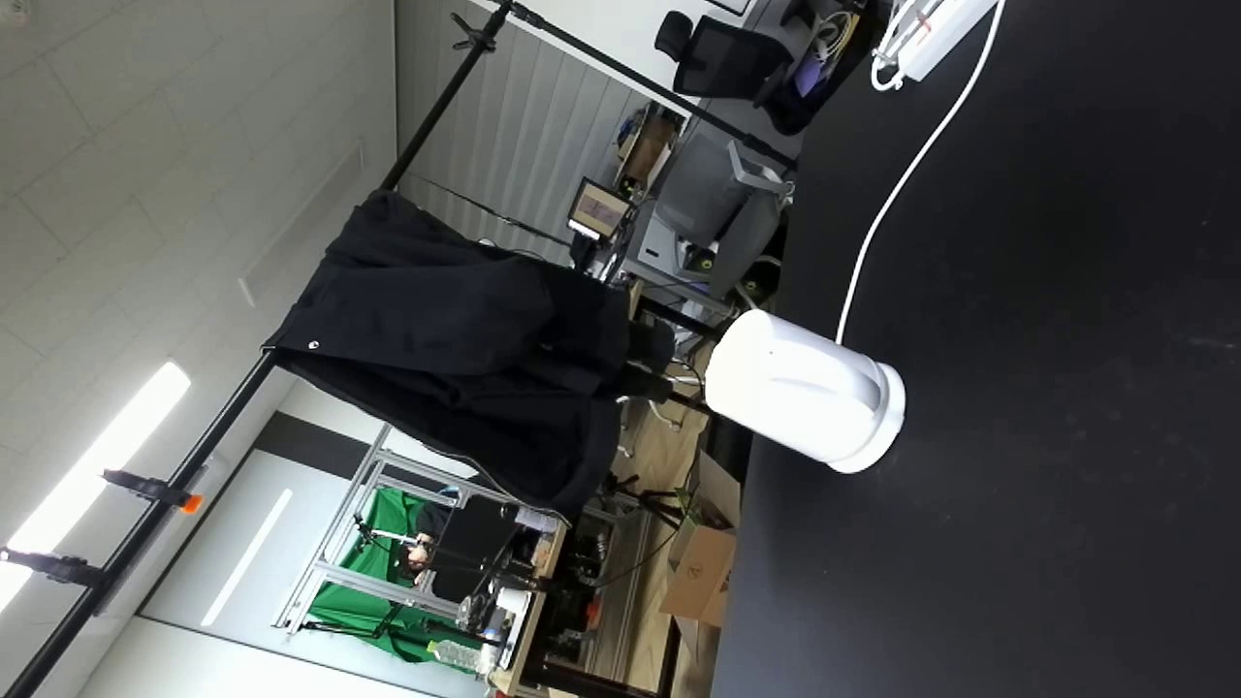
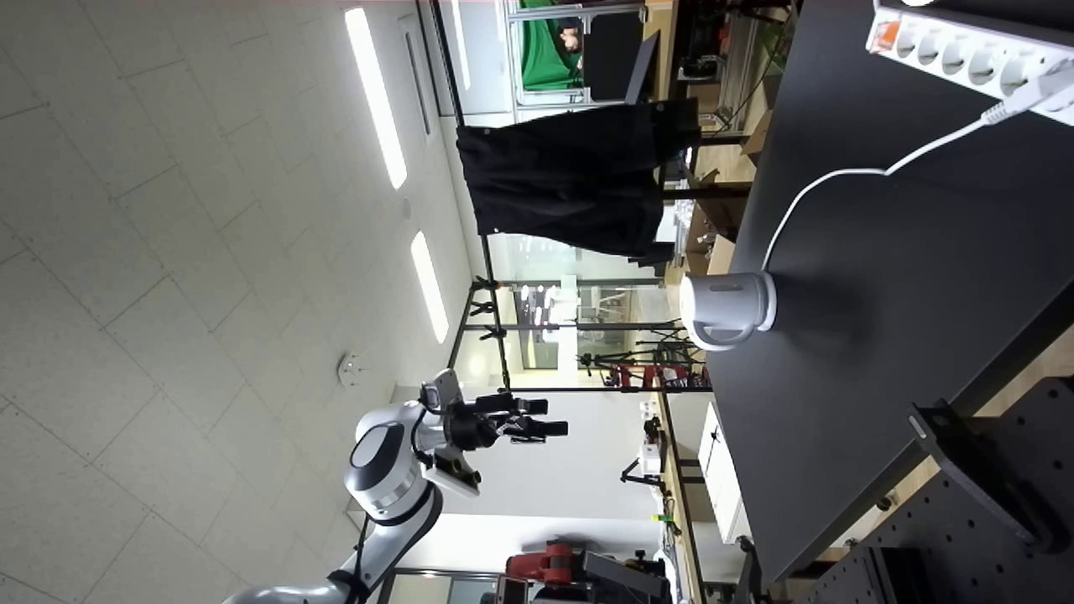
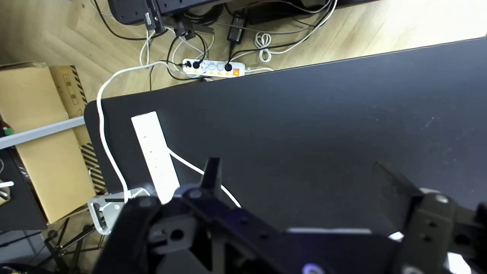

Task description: Turn on the extension cord then switch the kettle on and off

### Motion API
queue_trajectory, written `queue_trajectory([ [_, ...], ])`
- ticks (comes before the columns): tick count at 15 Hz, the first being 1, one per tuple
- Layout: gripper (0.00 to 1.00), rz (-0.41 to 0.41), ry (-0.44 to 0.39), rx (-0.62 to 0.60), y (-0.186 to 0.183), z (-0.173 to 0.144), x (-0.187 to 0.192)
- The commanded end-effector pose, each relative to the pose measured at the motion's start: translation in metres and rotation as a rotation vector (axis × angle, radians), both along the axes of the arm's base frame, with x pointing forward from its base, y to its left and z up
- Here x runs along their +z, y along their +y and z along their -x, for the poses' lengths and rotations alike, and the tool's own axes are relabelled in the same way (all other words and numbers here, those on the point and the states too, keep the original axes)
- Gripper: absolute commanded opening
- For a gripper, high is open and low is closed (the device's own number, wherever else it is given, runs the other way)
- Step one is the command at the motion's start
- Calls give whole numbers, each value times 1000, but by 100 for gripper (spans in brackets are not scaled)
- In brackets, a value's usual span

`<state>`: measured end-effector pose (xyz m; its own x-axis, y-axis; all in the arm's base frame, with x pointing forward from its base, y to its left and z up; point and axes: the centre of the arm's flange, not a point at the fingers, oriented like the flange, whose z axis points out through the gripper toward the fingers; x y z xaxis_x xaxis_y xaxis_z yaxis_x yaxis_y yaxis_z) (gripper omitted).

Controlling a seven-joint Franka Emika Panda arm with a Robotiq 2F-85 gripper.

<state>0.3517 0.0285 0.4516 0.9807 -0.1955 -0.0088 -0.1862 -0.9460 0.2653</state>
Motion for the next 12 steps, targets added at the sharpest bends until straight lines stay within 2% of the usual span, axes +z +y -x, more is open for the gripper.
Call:
queue_trajectory([
  [1, 100, 0, 0, 0, 0, 0, 0],
  [4, 100, 0, 0, 0, 0, 0, 0],
  [7, 100, 9, -115, -33, -27, -9, -7],
  [12, 100, -94, -162, 66, -110, -17, -6],
])
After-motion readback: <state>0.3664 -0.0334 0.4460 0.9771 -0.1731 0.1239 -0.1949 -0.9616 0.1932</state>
